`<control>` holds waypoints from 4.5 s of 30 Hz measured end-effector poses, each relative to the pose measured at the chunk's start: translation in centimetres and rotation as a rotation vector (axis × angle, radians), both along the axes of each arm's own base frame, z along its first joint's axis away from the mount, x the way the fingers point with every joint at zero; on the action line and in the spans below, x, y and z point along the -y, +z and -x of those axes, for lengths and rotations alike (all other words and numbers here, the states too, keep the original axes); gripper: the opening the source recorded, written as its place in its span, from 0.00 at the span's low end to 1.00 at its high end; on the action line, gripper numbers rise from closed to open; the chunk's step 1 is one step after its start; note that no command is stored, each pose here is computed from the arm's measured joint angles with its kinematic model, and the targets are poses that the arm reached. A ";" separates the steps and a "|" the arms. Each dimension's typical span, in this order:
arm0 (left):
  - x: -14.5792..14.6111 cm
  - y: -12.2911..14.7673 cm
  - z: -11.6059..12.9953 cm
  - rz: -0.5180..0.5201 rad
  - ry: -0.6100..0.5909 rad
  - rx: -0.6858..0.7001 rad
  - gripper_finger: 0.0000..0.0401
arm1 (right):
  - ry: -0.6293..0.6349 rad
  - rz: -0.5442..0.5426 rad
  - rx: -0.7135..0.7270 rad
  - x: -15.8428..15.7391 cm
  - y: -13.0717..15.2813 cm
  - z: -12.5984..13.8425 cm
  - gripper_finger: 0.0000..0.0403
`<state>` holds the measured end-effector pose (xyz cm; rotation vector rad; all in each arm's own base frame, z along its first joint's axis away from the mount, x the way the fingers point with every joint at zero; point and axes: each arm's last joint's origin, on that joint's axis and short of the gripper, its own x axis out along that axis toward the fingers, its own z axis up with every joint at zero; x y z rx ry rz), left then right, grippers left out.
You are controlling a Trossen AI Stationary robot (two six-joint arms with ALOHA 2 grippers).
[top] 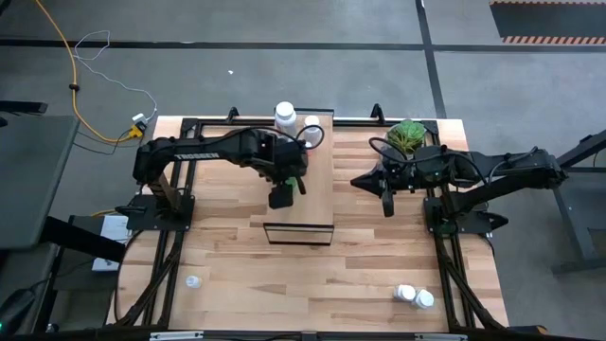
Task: Pick and place medicine bottles onto shelf by color
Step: Put the green medicine bottle on the shelf, then put the transparent medicine bottle on the shelf
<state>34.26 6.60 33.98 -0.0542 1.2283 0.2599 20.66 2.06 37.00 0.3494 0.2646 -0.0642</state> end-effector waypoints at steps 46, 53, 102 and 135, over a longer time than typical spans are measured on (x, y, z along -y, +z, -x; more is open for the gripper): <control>6.6 8.1 15.4 -0.094 0.093 1.090 0.03 | -0.007 0.033 -0.021 0.0 -0.5 -0.8 0.00; 7.5 3.1 20.5 -0.064 0.203 1.352 0.01 | 0.042 0.022 -0.050 -0.6 -2.0 -3.8 0.00; 7.3 2.3 22.9 -0.091 0.184 1.390 0.01 | -0.226 0.019 -0.010 4.1 -14.4 -13.0 0.00; 7.3 2.2 22.7 -0.200 0.113 1.343 0.05 | 0.106 -0.076 0.090 -0.8 -3.0 0.1 0.00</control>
